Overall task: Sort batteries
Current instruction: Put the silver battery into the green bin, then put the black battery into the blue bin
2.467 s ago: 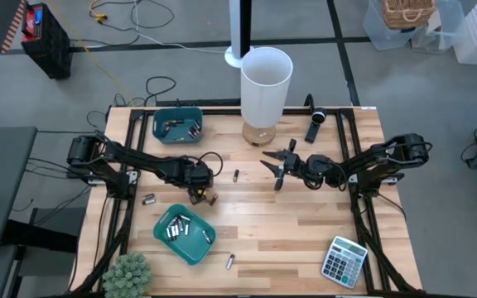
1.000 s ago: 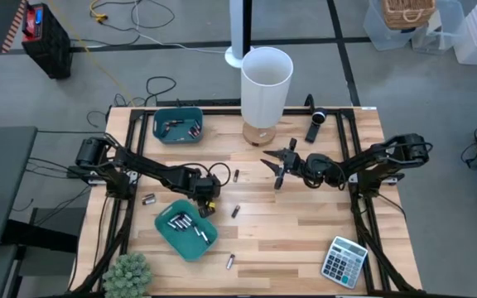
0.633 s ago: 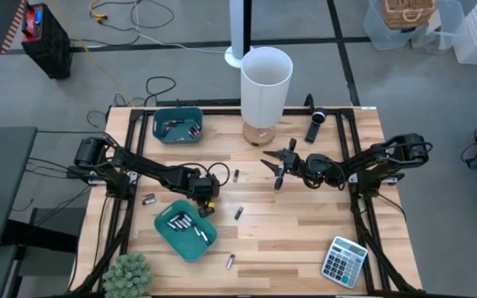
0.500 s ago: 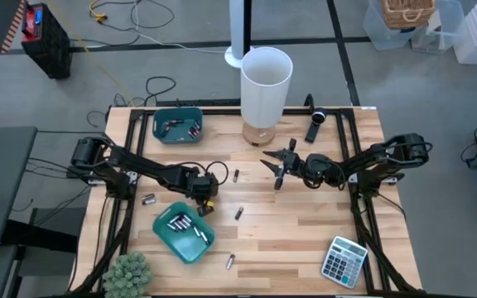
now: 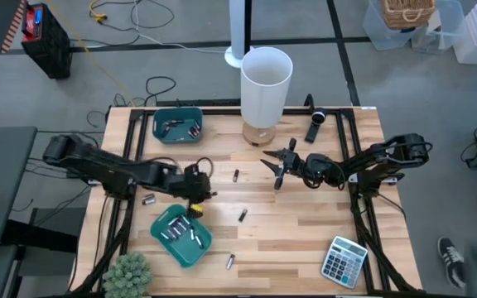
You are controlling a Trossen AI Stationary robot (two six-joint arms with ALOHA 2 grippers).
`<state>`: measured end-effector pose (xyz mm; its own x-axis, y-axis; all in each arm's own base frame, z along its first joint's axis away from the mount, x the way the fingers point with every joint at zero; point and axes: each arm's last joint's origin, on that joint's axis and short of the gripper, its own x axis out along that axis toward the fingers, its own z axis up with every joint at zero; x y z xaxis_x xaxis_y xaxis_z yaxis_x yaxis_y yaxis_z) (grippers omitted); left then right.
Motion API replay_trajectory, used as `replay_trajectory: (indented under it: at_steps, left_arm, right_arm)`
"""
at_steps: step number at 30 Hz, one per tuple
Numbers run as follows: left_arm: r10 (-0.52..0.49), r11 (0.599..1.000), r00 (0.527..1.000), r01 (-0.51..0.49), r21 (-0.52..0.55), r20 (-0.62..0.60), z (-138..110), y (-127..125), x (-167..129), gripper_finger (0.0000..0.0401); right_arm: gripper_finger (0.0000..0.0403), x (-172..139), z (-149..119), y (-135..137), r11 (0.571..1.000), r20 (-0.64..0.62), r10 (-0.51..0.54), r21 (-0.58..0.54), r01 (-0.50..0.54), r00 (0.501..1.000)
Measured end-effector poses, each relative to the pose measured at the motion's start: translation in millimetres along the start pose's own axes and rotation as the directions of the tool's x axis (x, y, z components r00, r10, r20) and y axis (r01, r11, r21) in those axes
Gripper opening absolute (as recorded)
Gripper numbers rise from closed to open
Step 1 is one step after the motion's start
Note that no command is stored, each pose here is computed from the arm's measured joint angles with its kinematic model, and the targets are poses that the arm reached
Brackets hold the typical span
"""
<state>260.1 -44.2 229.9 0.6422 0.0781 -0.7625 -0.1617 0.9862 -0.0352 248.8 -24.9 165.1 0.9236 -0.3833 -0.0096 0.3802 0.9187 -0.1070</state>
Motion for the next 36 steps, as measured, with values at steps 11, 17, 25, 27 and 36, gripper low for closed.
replay_trajectory:
  at_steps: [11,17,25,27,36]
  left_arm:
    - [-0.293,0.949,0.955,0.284,-0.137,-0.053,-29,-50,-62,0.0041]
    - [-0.195,0.938,0.955,0.116,-0.326,-0.222,-50,-63,-47,0.0058]
    - [-0.170,0.952,0.950,0.089,-0.294,-0.262,-56,-70,-38,0.0199]
    - [-0.171,0.956,0.951,0.096,-0.276,-0.258,-56,-69,-41,0.0211]
    - [-0.096,0.995,0.983,0.100,-0.019,0.155,-34,-64,-77,0.0207]
  right_arm:
    - [0.0155,0,-1,-1,1.000,-0.006,-0.005,0.000,0.005,1.000]
    - [0.0155,1,-1,-1,1.000,-0.009,-0.006,-0.002,0.005,1.000]
    - [0.0155,4,1,8,0.991,-0.023,0.136,-0.010,-0.137,0.990]
    - [0.0155,10,5,14,0.983,-0.051,0.180,-0.016,-0.181,0.982]
    - [0.0170,28,14,46,0.857,-0.442,0.341,-0.216,-0.468,0.830]
